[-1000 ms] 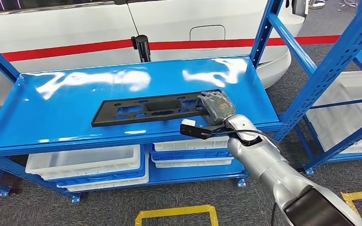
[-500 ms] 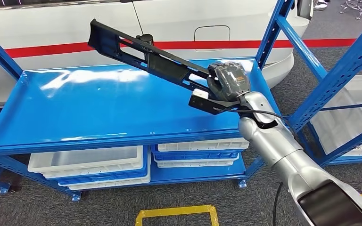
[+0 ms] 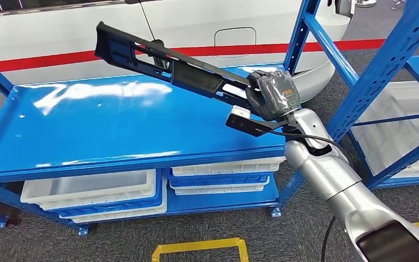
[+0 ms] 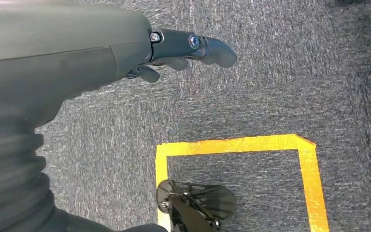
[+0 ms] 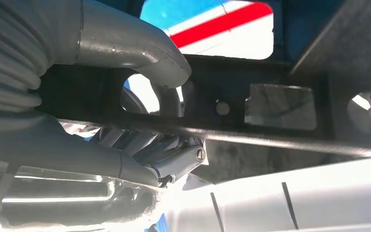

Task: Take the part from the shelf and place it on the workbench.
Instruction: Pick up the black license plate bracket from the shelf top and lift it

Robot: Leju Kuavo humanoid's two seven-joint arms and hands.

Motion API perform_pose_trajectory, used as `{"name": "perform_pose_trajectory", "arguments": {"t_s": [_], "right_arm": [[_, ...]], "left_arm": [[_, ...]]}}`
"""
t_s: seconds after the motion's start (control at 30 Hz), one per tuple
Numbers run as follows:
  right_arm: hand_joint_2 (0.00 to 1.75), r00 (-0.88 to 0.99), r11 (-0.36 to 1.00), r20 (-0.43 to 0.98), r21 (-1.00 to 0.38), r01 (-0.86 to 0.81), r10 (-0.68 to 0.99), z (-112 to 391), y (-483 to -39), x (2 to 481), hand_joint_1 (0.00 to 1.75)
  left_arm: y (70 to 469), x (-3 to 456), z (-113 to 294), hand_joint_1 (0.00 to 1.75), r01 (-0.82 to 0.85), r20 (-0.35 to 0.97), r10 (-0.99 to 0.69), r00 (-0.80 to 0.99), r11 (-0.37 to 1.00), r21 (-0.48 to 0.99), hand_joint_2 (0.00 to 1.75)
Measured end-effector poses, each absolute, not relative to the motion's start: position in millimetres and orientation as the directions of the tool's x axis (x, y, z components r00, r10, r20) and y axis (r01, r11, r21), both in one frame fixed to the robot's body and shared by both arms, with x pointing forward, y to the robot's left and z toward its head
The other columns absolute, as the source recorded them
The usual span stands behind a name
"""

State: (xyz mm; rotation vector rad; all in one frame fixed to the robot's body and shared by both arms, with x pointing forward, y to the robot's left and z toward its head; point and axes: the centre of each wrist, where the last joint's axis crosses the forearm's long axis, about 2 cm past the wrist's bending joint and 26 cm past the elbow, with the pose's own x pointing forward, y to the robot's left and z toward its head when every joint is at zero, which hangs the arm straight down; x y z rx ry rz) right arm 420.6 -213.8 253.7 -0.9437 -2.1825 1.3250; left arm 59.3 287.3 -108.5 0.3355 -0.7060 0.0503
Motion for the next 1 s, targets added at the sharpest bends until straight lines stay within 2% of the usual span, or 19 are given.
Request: {"name": "perform_pose_trajectory", "arguments": {"t_s": [1.0], "right_arm": [[1.75,-0.621,0.300,0.009,-0.881,0.366,0.784,243,-236,411,1.75]], "left_arm": [[282,64,-108,0.00,-0.100,0.633,-0.121,0.765,0.948,0.302,1.75]]}}
